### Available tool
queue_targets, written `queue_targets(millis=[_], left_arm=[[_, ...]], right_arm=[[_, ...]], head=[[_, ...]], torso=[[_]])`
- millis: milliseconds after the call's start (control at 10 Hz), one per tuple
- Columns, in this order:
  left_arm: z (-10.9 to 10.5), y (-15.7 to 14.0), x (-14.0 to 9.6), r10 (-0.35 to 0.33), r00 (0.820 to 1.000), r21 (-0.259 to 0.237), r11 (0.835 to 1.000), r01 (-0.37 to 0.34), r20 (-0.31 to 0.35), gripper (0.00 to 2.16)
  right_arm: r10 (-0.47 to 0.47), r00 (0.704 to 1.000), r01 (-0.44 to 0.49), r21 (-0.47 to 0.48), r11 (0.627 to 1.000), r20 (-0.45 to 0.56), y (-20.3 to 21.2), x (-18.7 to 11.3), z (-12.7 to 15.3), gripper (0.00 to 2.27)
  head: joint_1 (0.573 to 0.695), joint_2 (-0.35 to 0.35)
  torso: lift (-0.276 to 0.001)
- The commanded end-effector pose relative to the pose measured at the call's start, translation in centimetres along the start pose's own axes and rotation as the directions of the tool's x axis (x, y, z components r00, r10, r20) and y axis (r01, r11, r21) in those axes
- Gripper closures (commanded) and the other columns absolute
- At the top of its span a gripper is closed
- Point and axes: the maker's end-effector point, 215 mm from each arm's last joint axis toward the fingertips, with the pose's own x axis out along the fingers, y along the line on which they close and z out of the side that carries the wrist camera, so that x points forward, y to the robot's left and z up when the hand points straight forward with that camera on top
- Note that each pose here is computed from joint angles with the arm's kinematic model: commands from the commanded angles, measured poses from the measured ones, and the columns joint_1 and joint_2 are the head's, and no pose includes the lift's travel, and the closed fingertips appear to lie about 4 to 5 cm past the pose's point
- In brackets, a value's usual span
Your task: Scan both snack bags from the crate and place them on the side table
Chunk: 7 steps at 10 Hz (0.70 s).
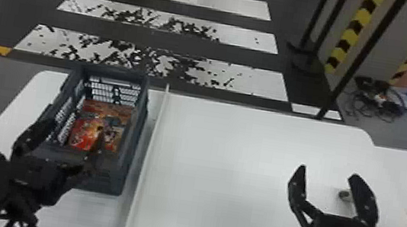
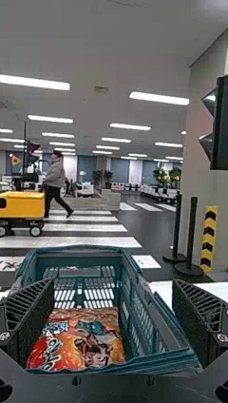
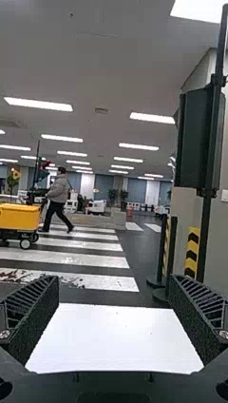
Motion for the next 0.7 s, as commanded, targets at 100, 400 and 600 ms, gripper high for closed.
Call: queue_targets(millis=[100,400,600], left_arm=[[0.5,-0.8,-0.1,-0.015,1.0,0.011,1.0,0.015,0.007,0.08],[2.1,1.8,0.6,-0.03,0.999,0.08,0.996,0.033,-0.04,0.08],[2.3,3.8,1.9,-0.035,0.993,0.107,0.993,0.047,-0.109,0.08]], right_arm=[[0.002,1.0,-0.001,0.02,1.0,-0.013,1.9,-0.4,-0.5,0.06],[0.01,0.999,-0.009,0.028,1.0,-0.037,2.4,-0.8,-1.7,0.06],[-0.004,0.998,0.007,0.049,0.999,-0.057,1.7,-1.4,-2.5,0.06]], head=[[0.695,-0.073],[0.695,-0.056],[0.695,-0.025]], torso=[[-0.098],[-0.098],[-0.098]])
